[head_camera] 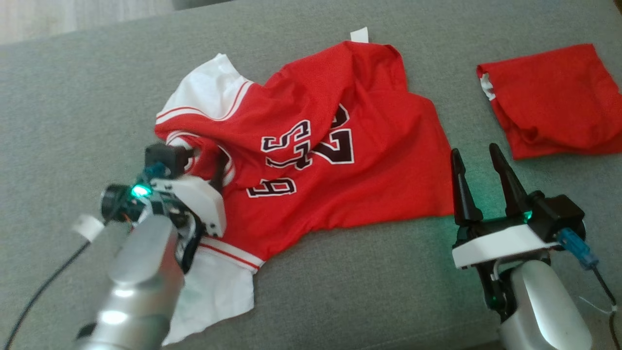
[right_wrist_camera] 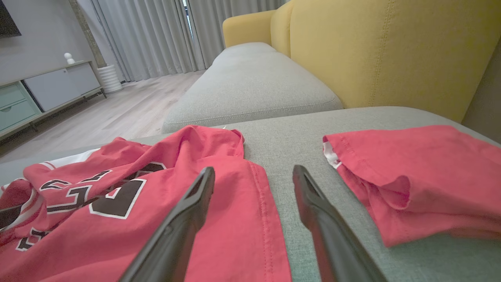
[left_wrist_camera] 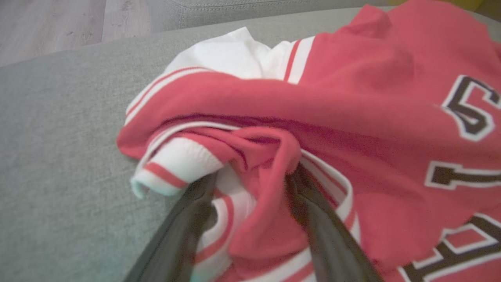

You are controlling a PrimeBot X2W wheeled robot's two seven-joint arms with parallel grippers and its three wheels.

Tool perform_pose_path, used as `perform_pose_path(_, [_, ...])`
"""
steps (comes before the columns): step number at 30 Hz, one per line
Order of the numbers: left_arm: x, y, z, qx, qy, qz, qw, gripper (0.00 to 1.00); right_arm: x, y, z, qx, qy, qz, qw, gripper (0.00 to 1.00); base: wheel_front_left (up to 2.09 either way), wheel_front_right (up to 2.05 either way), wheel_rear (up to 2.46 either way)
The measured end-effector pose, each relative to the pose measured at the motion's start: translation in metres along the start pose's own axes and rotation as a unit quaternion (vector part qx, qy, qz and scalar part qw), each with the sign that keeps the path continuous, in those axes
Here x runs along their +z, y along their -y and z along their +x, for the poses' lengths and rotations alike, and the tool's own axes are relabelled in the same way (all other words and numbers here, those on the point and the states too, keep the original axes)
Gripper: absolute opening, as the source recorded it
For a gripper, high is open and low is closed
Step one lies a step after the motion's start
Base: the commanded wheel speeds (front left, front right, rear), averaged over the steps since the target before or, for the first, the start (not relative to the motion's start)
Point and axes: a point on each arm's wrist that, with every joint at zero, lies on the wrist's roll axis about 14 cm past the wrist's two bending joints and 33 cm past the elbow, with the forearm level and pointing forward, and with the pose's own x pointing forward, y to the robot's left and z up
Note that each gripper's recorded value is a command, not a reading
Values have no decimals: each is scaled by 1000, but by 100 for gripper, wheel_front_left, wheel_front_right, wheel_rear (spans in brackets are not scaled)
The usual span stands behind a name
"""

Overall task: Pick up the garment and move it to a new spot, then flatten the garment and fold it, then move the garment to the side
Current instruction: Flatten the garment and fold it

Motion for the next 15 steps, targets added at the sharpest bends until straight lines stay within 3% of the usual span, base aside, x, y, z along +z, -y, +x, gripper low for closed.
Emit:
perform_pose_path(1, [1,-1,2,0,-3,4,1000,0,-1,0,0,-1,-1,0,1000,100,0,0,0])
perform_pose_path(9, [26,-26,18,20,26,27,999,0,5,3,9,-1,8,-2,1000,100,0,0,0])
perform_pose_path(15, [81,-52,31,40,91,52,994,0,8,1,17,5,12,-6,1000,100,0,0,0])
